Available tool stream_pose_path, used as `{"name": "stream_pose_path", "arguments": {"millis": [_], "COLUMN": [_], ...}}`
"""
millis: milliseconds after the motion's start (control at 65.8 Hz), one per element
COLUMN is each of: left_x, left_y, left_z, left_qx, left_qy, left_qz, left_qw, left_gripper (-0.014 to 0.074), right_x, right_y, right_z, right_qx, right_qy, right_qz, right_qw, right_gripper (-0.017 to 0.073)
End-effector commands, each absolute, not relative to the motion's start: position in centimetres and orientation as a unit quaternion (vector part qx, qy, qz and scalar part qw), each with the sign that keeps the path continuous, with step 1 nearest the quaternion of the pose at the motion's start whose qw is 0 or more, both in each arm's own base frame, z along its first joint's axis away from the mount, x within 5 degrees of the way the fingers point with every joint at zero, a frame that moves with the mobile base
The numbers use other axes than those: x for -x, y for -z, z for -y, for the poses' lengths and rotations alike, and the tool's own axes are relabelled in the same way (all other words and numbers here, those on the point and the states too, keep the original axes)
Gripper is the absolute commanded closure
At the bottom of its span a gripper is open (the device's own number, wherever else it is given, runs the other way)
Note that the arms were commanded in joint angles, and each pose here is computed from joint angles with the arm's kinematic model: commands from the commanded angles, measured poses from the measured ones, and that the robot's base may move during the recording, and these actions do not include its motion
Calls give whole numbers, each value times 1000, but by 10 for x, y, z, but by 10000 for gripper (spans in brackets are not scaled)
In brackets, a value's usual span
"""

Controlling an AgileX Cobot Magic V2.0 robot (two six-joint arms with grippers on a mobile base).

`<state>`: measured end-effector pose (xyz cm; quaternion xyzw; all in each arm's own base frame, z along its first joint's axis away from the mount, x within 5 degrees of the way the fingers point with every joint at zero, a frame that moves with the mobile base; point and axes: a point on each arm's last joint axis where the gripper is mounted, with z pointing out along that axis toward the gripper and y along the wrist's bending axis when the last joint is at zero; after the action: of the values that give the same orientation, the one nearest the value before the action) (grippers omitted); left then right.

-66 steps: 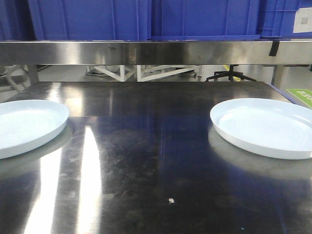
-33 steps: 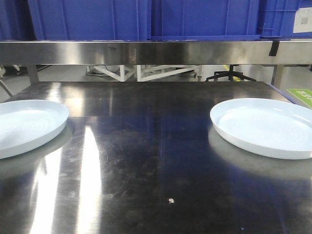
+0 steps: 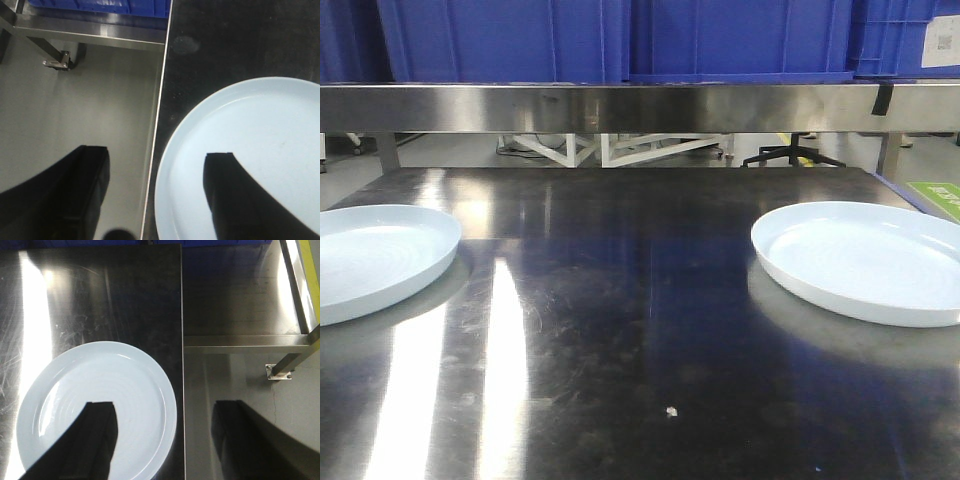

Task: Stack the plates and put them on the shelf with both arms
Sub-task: 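Lower the left gripper to the rim of the plate nearest it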

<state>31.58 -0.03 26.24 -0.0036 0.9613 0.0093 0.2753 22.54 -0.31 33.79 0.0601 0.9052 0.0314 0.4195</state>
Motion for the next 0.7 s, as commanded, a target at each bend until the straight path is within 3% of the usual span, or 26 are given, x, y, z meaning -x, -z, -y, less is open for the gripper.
{"name": "stream_pose_path", "arguments": {"millis": [0, 684], "left_x": [-322, -335], "left_y": [-276, -250], "left_z": [1, 1], "left_qx": [10, 9], "left_qy": [-4, -4], "left_qz": [-949, -958], "left_qw": [316, 287], "left_gripper": [117, 117], "right_x": [-227, -227], "right_y": [-359, -359], "right_z": [5, 5], "right_qx": [-55, -55], "right_qy": [-27, -27], "right_qz": [-878, -879], "right_qw": [474, 473], "right_gripper": [40, 40]}}
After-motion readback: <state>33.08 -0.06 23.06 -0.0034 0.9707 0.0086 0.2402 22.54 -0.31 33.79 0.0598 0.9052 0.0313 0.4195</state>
